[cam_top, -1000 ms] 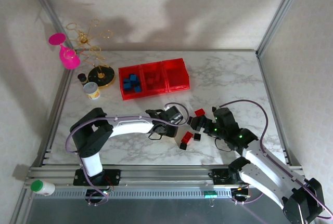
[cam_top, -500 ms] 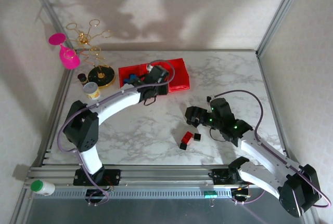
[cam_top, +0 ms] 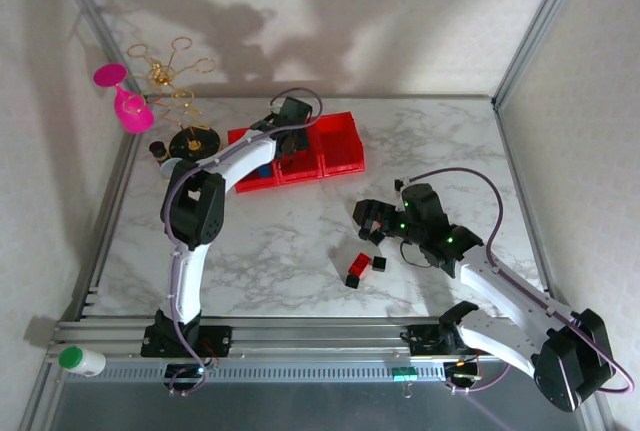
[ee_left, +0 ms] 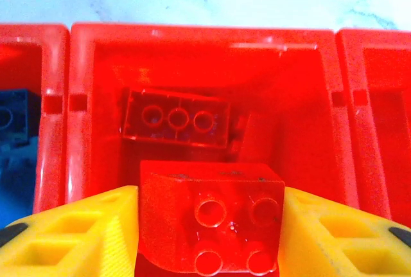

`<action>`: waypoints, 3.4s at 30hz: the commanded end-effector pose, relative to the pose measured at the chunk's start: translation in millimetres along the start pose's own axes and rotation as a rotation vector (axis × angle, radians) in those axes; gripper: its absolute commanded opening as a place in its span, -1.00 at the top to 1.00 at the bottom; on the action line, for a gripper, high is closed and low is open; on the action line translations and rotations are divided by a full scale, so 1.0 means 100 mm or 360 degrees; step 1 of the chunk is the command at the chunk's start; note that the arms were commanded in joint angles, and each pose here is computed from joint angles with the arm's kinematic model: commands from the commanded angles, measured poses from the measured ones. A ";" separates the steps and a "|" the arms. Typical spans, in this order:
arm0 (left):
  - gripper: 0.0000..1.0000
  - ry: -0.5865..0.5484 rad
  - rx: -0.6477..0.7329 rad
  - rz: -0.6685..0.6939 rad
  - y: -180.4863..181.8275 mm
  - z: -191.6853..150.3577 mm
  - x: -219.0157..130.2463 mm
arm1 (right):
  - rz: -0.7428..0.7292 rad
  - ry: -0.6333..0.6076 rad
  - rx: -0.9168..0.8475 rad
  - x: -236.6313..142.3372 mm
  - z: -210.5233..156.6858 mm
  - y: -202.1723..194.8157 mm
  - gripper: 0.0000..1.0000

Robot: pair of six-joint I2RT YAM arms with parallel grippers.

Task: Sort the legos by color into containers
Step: Place the lego in the container, then pick up the lego from the middle-left of the table.

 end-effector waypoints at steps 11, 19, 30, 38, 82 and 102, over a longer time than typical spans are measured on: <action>-0.23 -0.0006 0.0001 -0.0101 -0.14 0.20 -0.14 | 0.0023 -0.0063 -0.0025 -0.03 0.18 0.11 -0.97; -0.23 0.0026 0.0072 -0.0258 -0.27 0.03 -0.62 | -0.0045 -0.0046 -0.0009 -0.01 0.12 0.01 -0.98; -0.25 0.0176 0.0267 -0.0418 -0.38 -0.90 -1.32 | -0.0095 -0.0022 0.0068 -0.16 -0.07 -0.13 -0.97; -0.29 0.0376 0.0483 -0.0449 -0.44 -1.70 -1.53 | -0.0190 0.0015 0.0142 -0.36 -0.29 -0.31 -0.98; 0.11 0.0860 0.0984 -0.0514 -0.67 -3.30 -1.39 | -0.0245 -0.0085 0.0199 -0.73 -0.33 -0.38 -0.98; 0.52 0.0756 0.0822 -0.0590 -0.71 -2.90 -1.56 | -0.0220 -0.0118 0.0173 -0.70 -0.25 -0.32 -0.98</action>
Point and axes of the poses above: each hand's point on the last joint's axis, 136 mm out from that joint toward the fingers, its own x axis out along the fingers, its own y axis along the line the jaws close on, z = x × y, the point moved 4 cm from there along -x, back along the fingers, and after that the axes turned 6 degrees about -x, right-handed, at the moved point
